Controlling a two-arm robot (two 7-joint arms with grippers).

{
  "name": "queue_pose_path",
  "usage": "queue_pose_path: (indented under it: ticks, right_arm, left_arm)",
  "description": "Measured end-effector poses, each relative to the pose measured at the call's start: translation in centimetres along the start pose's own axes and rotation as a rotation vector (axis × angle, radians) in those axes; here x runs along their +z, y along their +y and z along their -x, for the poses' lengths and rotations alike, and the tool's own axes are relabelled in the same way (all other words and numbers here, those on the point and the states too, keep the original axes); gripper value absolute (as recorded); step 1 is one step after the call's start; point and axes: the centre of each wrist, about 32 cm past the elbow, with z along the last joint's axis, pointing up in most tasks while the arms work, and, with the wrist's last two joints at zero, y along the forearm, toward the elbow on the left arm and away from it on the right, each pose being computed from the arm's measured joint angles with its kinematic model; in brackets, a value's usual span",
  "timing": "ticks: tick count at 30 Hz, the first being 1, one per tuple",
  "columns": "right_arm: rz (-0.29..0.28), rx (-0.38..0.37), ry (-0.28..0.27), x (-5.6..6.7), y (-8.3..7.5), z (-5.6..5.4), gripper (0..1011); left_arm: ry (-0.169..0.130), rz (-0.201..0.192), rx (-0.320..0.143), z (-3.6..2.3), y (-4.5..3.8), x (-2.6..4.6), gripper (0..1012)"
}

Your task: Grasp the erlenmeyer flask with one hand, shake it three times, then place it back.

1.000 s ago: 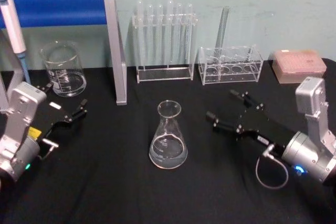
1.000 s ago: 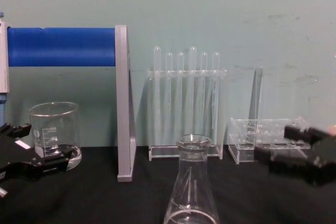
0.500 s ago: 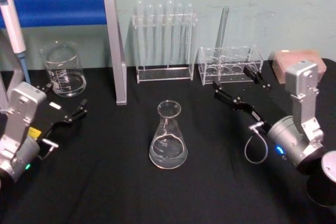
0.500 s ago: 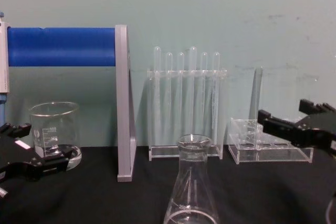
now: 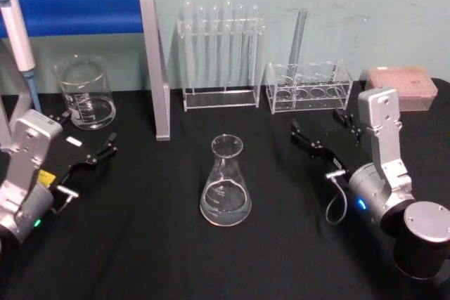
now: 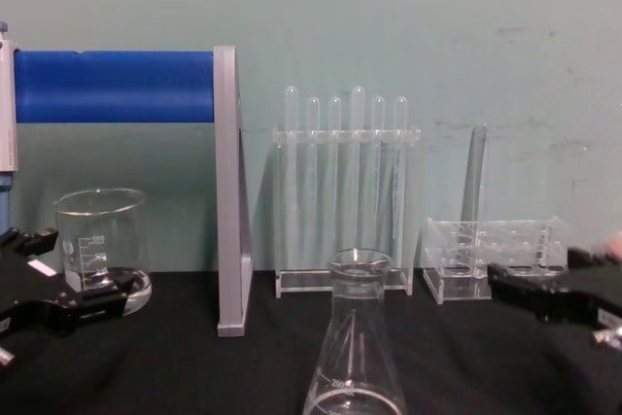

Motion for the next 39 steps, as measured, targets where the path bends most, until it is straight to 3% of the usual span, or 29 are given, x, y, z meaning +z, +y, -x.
queue_pose_path:
  ticks: [9, 39]
  right_arm:
    - [0.059, -0.017, 0.015, -0.41, -0.23, -0.2, 1000]
    - [0.059, -0.012, 0.015, -0.33, -0.37, -0.22, 1000]
  left_arm:
    - [0.0, 0.0, 0.0, 0.0, 0.0, 0.0, 1001]
    - [0.0, 0.0, 0.0, 0.0, 0.0, 0.0, 1001]
